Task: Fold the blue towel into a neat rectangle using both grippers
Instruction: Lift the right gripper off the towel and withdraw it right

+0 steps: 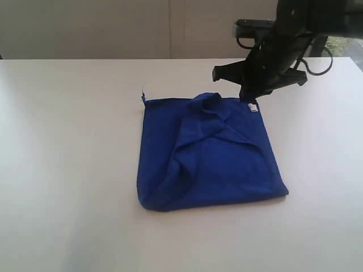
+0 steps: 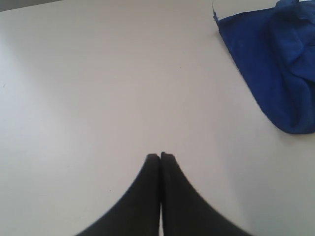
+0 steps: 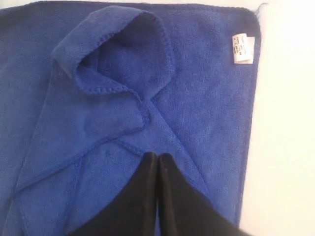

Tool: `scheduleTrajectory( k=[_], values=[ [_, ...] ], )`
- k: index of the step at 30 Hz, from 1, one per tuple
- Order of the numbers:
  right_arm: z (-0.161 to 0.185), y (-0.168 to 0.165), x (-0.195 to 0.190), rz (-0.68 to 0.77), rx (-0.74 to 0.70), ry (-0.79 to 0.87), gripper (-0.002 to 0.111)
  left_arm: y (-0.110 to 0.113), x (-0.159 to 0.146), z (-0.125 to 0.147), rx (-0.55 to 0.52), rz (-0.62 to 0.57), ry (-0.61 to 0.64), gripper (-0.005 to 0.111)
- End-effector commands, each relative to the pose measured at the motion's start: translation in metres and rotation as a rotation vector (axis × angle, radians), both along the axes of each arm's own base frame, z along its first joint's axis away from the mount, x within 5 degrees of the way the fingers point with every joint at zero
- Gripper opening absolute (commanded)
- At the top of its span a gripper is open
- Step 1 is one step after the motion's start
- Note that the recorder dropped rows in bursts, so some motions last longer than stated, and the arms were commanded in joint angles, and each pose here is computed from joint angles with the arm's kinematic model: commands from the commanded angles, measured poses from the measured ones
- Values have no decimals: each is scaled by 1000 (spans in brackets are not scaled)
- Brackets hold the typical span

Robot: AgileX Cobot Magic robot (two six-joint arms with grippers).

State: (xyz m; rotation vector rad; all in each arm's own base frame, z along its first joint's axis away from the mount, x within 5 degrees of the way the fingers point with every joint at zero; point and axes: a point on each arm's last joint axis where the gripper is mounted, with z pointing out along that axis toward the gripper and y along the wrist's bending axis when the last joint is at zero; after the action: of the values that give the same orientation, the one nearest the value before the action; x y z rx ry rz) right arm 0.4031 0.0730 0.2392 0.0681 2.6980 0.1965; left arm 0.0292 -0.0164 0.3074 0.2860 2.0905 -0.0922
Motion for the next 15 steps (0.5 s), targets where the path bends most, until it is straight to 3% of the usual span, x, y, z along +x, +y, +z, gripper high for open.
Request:
scheduleTrajectory(
  k=[1,6,15],
  values=[
    [29,-18,-16,67,0,-15,0,-1,-2,-1,-14,-6,4,0],
    [44,-40,-58,38,-14,-98,0,-1,-2,-1,-14,-6,4,0],
    [28,-51,-112,-7,-21,-183,0,-1,-2,-1,-14,-6,4,0]
  ],
)
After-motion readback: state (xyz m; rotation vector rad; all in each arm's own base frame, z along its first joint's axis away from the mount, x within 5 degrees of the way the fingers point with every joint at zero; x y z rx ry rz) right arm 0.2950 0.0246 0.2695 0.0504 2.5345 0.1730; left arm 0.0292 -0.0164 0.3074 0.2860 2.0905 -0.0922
